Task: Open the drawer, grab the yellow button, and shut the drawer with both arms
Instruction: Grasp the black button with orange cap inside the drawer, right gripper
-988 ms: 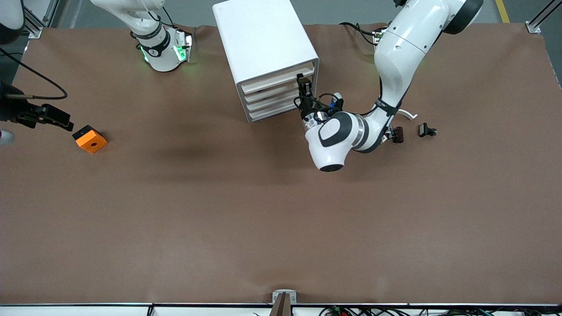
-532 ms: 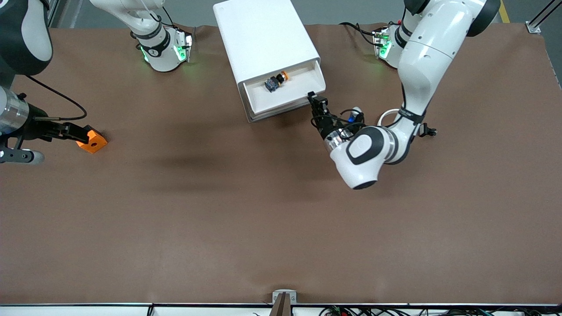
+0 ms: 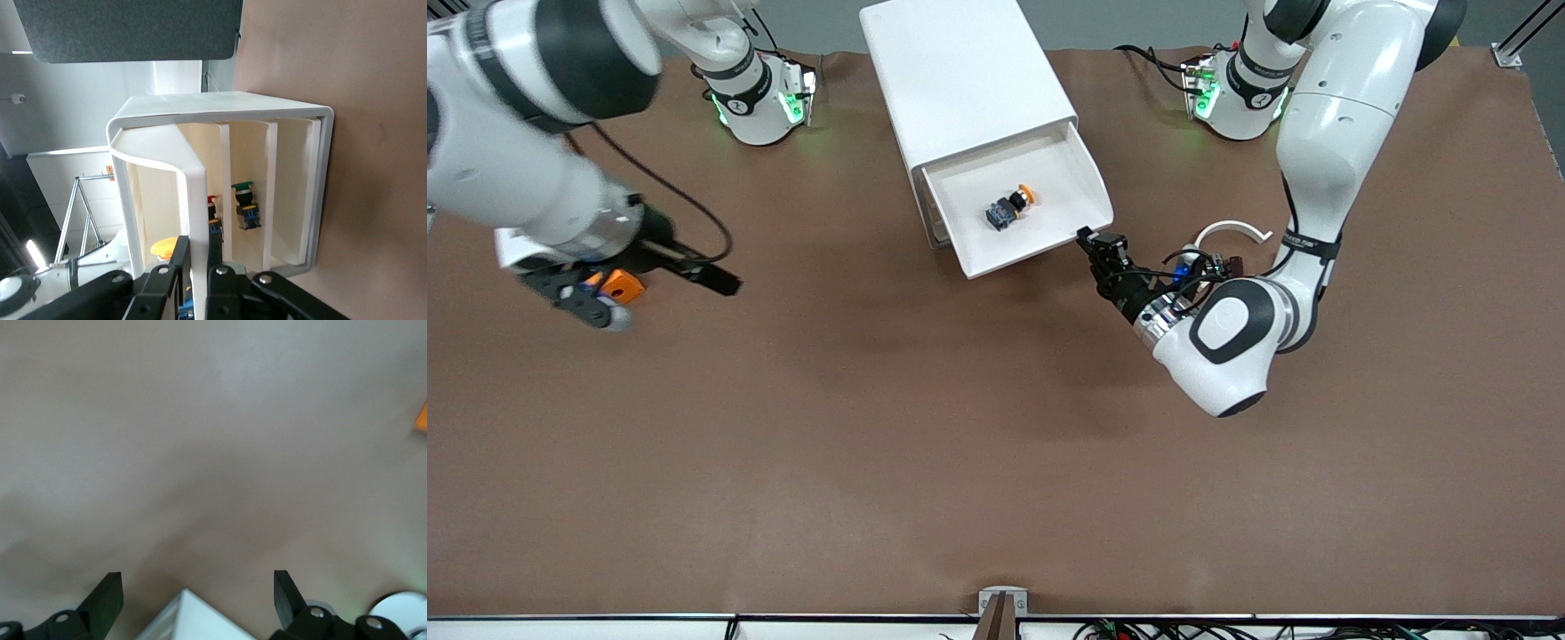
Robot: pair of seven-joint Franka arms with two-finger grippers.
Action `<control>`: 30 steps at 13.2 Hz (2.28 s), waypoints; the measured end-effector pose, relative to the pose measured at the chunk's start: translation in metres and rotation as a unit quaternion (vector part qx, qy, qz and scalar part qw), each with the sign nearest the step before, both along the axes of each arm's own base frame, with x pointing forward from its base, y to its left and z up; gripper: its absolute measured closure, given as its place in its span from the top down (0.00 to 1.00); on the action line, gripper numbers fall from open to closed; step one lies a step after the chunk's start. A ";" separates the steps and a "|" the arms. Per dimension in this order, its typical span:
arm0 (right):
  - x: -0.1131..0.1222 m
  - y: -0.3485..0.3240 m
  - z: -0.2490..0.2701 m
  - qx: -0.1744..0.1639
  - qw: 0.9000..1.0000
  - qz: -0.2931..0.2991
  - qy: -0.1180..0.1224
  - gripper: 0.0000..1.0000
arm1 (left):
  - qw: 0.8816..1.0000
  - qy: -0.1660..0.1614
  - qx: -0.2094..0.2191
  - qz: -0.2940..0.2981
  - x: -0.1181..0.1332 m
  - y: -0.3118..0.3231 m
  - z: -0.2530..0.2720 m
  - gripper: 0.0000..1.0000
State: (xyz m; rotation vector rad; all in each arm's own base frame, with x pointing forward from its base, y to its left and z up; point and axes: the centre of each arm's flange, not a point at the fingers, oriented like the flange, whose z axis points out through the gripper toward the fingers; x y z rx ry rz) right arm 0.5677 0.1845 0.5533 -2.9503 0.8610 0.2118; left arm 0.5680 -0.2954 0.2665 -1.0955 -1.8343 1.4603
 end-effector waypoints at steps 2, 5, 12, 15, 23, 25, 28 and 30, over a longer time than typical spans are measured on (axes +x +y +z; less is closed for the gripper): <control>-0.022 0.069 0.003 -0.003 0.999 -0.047 -0.009 1.00 | 1.000 -0.002 0.000 0.010 0.006 0.009 0.000 0.15; -0.069 0.169 0.003 0.001 0.992 -0.127 -0.017 1.00 | 1.000 -0.002 0.000 0.019 0.013 0.024 0.001 0.18; -0.132 0.292 -0.060 -0.022 0.982 -0.186 -0.015 1.00 | 1.000 -0.011 -0.011 0.017 0.016 0.030 0.003 0.95; -0.138 0.316 -0.108 -0.055 0.980 -0.188 -0.031 1.00 | 0.995 -0.080 -0.057 -0.021 0.024 0.026 0.019 1.00; -0.143 0.336 -0.155 -0.078 0.979 -0.187 -0.033 1.00 | 0.886 -0.370 -0.201 -0.195 0.048 0.005 0.042 1.00; -0.143 0.336 -0.159 -0.080 0.979 -0.187 -0.032 1.00 | 0.823 -0.422 -0.259 -0.278 0.045 -0.003 0.051 1.00; -0.143 0.337 -0.161 -0.080 0.979 -0.186 -0.032 0.67 | 0.730 -0.494 -0.295 -0.368 0.054 -0.008 0.072 1.00; -0.142 0.338 -0.158 -0.077 0.979 -0.187 -0.033 0.43 | 0.686 -0.539 -0.272 -0.407 0.065 -0.010 0.088 1.00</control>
